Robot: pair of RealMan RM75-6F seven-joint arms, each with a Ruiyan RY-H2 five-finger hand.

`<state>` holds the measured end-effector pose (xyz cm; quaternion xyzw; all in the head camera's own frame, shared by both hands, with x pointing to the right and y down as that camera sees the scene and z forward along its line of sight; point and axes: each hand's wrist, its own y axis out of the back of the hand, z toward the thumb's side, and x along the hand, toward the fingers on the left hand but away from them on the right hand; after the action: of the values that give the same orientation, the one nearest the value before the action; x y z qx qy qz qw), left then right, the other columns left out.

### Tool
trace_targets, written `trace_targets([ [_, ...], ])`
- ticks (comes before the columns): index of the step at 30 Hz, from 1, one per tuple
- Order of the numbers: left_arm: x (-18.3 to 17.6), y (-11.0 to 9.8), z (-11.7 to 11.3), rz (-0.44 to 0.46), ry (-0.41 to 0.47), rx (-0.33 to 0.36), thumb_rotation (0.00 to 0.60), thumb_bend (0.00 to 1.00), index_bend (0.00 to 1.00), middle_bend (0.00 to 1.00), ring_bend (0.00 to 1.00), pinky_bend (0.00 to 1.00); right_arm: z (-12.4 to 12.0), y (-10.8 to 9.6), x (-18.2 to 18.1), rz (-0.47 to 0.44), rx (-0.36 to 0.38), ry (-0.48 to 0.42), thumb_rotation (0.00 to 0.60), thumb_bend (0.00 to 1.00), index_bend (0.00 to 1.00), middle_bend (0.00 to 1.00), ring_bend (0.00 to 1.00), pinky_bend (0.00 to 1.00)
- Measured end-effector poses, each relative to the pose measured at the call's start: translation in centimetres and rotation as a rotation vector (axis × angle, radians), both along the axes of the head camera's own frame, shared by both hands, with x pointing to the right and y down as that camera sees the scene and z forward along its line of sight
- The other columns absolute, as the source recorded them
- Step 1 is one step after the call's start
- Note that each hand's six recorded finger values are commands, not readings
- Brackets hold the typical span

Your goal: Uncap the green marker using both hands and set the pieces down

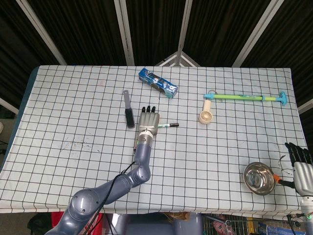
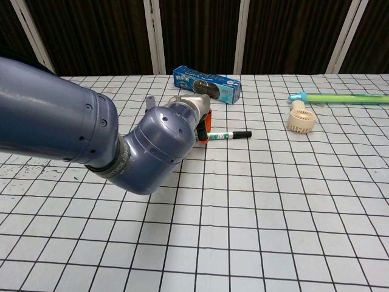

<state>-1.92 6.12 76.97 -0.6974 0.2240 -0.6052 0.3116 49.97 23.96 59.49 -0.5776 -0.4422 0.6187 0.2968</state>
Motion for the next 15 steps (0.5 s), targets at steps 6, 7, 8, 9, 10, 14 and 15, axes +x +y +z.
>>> trace_targets([
  [6,0.2,0.33,0.1,0.013,0.001,-0.005,0.6,0.53,0.52,0.09,0.0,0.0,0.04,0.02,0.07,0.002,-0.001,-0.001,0.6,0.18,0.03,0.08,0.06,0.03],
  [7,0.21,0.36,0.09,0.015,-0.001,-0.003,0.6,0.53,0.53,0.09,0.0,0.0,0.04,0.03,0.09,0.001,-0.002,0.0,0.6,0.18,0.03,0.08,0.06,0.03],
  [8,0.23,0.37,0.07,0.016,-0.003,-0.002,0.6,0.53,0.53,0.09,0.0,0.0,0.03,0.06,0.09,0.001,-0.001,-0.001,0.6,0.18,0.03,0.08,0.06,0.03],
  [9,0.24,0.39,0.05,0.016,-0.004,-0.001,0.6,0.53,0.53,0.09,0.0,0.0,0.02,0.08,0.09,0.002,-0.001,-0.001,0.6,0.18,0.03,0.08,0.06,0.03],
  [10,0.23,0.41,0.04,0.016,-0.005,-0.001,0.6,0.53,0.54,0.1,0.0,0.0,0.02,0.09,0.1,0.002,0.0,-0.001,0.6,0.18,0.03,0.08,0.06,0.03],
  [14,0.01,0.51,0.16,0.017,-0.017,-0.002,0.6,0.55,0.56,0.12,0.0,0.0,0.05,0.16,0.08,0.0,-0.001,-0.001,0.6,0.18,0.03,0.08,0.06,0.03],
  [15,-0.05,0.52,0.19,0.016,-0.019,-0.003,0.6,0.56,0.57,0.13,0.0,0.0,0.06,0.19,0.08,0.0,-0.001,-0.001,0.6,0.18,0.03,0.08,0.06,0.03],
])
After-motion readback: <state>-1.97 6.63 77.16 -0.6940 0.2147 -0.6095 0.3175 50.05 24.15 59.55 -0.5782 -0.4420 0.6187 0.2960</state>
